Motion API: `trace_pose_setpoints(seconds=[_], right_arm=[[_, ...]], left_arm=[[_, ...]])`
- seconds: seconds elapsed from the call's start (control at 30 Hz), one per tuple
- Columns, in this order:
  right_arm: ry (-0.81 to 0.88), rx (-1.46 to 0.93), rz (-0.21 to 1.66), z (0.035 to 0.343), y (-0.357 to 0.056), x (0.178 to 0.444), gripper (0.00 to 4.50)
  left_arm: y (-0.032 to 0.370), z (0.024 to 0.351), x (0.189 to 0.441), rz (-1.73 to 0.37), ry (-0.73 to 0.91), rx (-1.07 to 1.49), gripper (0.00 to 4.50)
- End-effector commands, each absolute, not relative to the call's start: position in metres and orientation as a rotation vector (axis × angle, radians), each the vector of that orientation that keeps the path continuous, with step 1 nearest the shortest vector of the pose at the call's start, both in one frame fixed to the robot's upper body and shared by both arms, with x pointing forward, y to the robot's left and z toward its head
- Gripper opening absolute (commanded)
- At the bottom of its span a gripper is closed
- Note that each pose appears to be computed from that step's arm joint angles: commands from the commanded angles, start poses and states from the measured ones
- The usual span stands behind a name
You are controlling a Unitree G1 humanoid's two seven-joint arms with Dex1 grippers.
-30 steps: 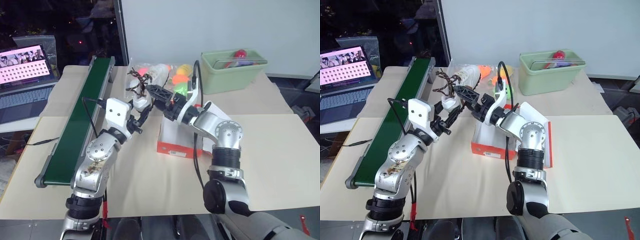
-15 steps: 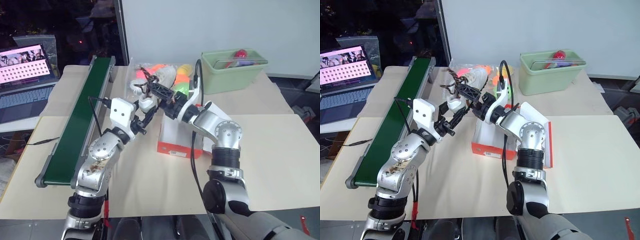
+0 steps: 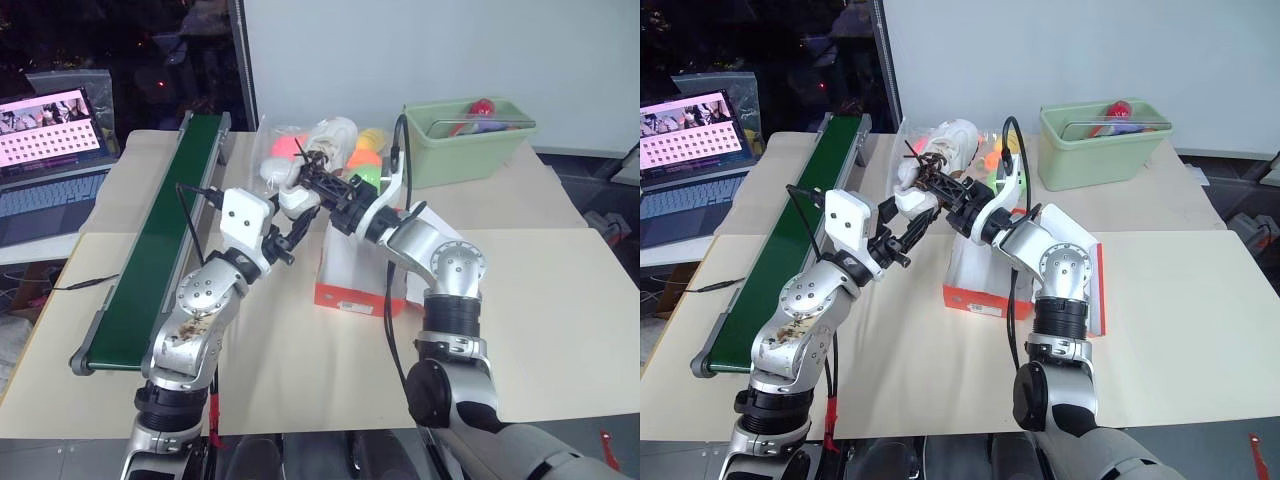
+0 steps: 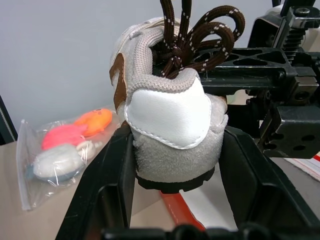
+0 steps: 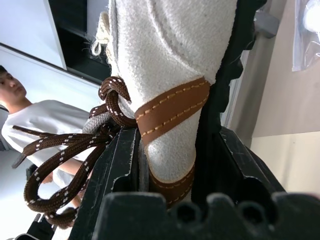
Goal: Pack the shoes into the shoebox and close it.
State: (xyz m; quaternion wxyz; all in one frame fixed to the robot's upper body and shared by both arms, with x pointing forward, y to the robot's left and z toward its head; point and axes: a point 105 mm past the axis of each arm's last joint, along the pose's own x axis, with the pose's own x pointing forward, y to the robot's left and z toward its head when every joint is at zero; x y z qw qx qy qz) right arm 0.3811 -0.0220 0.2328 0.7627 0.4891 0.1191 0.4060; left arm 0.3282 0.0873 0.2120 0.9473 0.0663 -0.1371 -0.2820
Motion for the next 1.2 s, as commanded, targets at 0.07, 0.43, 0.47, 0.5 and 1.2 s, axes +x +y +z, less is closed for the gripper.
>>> trace_pose_setpoints(seconds=[0.07, 0.43, 0.47, 0.5, 1.2], right_arm=[[0.033, 1.180, 0.967, 0.290, -0.031, 0.373, 1.90], [0.066, 0.795, 0.646, 0.278, -0.089, 0.402, 1.90], [0.143, 0.708, 0.619, 0.270, -0.094, 0.401, 1.90], [0.205, 0.650, 0.601, 0.264, -0.100, 0.399, 1.90], [0.843, 0.305, 0.358, 0.151, -0.132, 0.366, 1.90]], left_arm=[[0.080, 0.202, 0.324, -0.630, -0.242, 0.160, 3.97], [0.086, 0.192, 0.311, -0.728, -0.203, 0.271, 4.26], [0.087, 0.188, 0.309, -0.759, -0.188, 0.298, 4.26], [0.087, 0.186, 0.307, -0.784, -0.179, 0.326, 4.26], [0.084, 0.175, 0.295, -1.067, -0.144, 0.499, 4.26]])
